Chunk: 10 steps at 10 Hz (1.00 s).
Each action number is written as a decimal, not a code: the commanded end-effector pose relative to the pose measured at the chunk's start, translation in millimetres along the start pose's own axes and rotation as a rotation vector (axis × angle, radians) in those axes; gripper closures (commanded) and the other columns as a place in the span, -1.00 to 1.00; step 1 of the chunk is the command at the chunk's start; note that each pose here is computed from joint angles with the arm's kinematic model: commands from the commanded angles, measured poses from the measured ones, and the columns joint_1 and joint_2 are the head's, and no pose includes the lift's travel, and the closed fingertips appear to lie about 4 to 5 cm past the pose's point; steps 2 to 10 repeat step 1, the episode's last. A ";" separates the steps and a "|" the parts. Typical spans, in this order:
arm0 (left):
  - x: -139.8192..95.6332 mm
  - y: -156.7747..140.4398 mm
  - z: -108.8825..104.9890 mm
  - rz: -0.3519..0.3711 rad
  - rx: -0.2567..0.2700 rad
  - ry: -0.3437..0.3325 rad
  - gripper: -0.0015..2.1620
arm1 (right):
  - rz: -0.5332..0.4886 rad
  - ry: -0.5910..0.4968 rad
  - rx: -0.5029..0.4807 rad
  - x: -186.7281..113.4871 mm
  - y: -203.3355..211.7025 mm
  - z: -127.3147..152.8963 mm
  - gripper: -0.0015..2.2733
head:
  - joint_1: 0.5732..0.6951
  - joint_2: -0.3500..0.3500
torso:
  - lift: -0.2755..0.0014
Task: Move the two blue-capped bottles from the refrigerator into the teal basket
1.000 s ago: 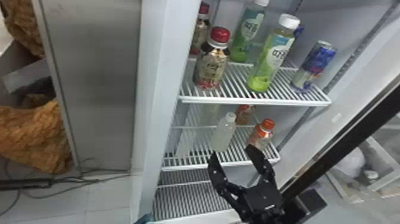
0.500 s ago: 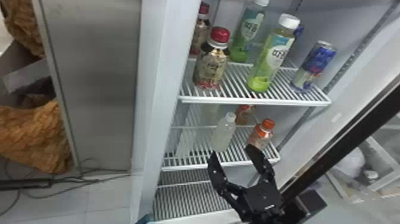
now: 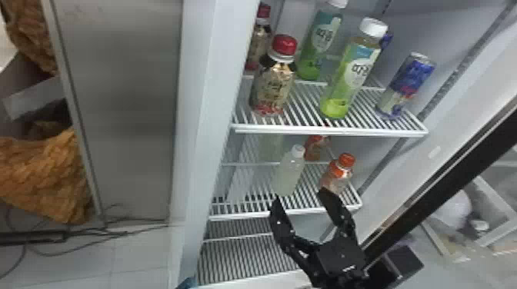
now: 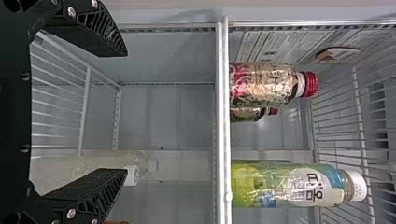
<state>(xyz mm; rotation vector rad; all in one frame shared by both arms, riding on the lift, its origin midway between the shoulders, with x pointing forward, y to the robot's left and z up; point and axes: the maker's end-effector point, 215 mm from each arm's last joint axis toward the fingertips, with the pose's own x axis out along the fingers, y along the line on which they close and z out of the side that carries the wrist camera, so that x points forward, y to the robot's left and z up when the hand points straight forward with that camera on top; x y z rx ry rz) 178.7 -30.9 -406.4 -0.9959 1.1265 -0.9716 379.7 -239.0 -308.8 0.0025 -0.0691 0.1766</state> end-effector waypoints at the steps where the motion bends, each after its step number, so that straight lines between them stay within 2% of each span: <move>1: -0.2 0.7 -2.0 0.002 -0.003 0.003 0.07 | 0.000 0.000 0.002 -0.1 -0.2 -0.1 -0.88 | 1.00 -1.00 | -0.22; 10: -0.2 0.7 -2.0 0.002 -0.003 0.003 0.07 | 0.000 0.000 0.002 -0.1 -0.2 -0.1 -0.88 | 1.00 -1.00 | -0.22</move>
